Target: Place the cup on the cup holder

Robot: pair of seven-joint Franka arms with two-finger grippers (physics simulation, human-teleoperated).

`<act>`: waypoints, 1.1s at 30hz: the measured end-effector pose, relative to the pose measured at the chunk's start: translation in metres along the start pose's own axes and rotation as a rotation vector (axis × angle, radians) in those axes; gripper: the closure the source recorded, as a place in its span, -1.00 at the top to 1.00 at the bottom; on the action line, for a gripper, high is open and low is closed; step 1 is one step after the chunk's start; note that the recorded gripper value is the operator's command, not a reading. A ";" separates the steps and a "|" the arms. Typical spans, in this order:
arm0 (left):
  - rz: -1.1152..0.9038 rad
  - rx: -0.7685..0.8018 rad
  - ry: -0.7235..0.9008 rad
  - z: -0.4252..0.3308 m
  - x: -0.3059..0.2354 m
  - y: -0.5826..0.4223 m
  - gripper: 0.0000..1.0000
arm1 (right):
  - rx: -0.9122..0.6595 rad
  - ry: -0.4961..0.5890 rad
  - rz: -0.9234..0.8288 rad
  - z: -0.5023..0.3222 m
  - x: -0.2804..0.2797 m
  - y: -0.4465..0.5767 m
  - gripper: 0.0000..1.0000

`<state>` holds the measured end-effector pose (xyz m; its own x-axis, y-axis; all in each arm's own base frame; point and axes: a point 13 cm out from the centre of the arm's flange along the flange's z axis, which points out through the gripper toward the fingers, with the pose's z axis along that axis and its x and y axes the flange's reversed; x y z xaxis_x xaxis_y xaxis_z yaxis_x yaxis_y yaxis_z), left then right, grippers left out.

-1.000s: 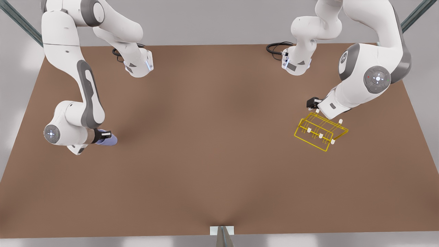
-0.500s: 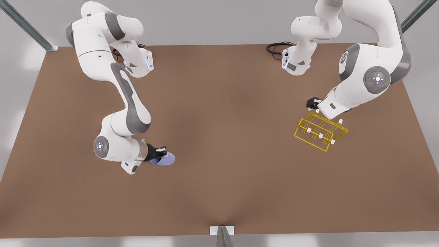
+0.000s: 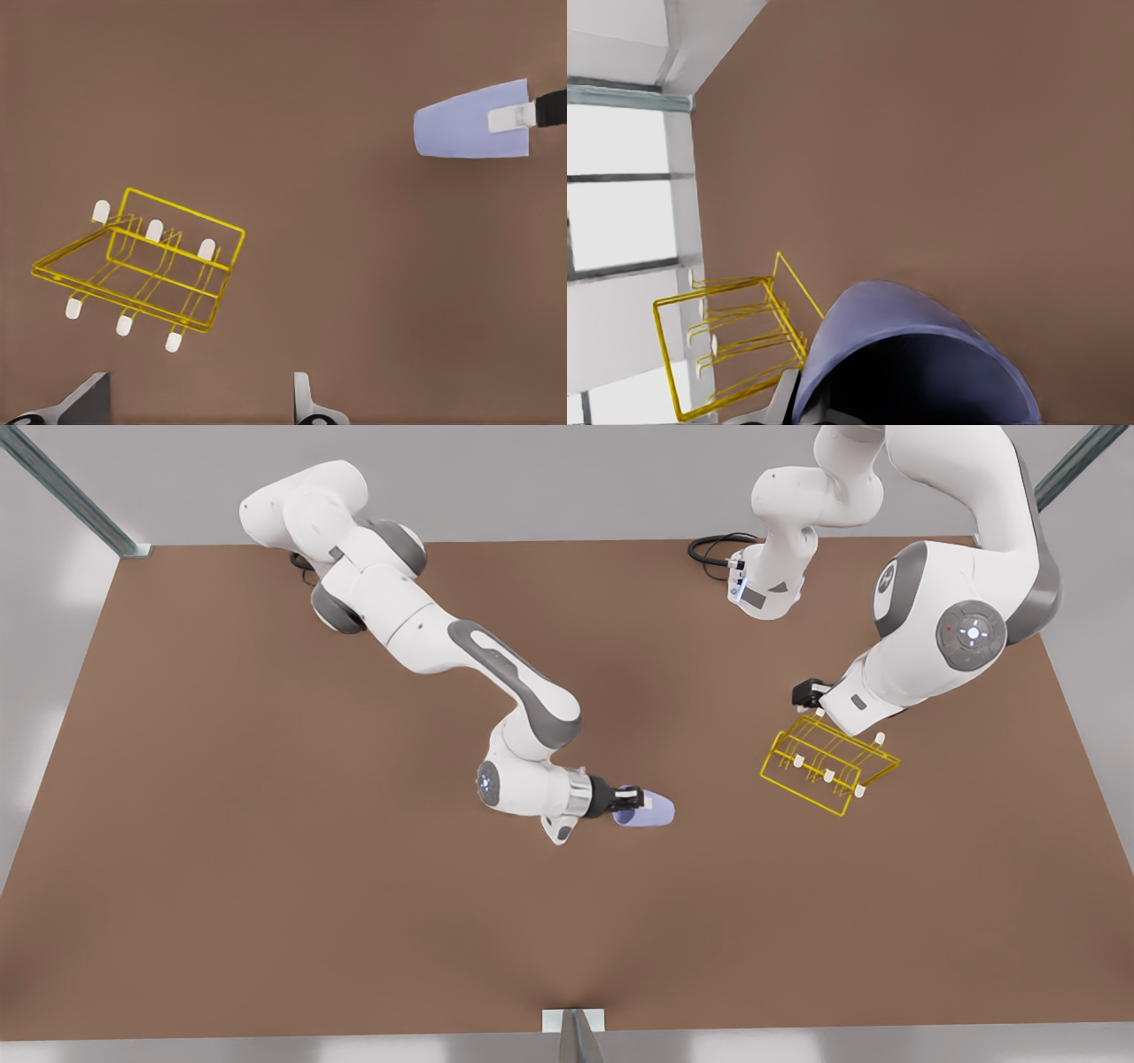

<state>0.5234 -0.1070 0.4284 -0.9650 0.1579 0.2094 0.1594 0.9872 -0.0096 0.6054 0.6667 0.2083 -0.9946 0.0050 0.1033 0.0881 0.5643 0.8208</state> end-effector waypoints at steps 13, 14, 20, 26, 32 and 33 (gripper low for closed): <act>0.001 -0.055 0.120 0.074 -0.050 -0.059 1.00 | -0.040 0.027 0.149 0.086 0.044 -0.034 -0.57; -0.001 -0.070 0.136 0.087 -0.053 -0.079 1.00 | -0.033 0.031 0.146 0.091 0.050 -0.034 -0.57; -0.338 -0.083 0.075 0.133 -0.085 -0.107 1.00 | -0.005 0.025 0.167 0.099 0.052 -0.049 0.07; -0.667 -0.068 0.014 0.166 -0.095 -0.122 1.00 | 0.093 -0.020 0.098 0.090 0.040 -0.064 1.00; -0.994 -0.024 -0.039 0.190 -0.106 -0.141 1.00 | 0.236 -0.093 0.072 -0.052 -0.029 -0.083 1.00; -1.058 -0.008 -0.041 0.195 -0.107 -0.143 1.00 | 0.262 -0.126 0.066 -0.092 -0.045 -0.084 1.00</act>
<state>0.5634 -0.2608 0.2165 -0.6198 -0.7813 0.0739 -0.7650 0.6225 0.1651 0.6480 0.5429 0.1867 -0.9876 0.1420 0.0674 0.1520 0.7529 0.6404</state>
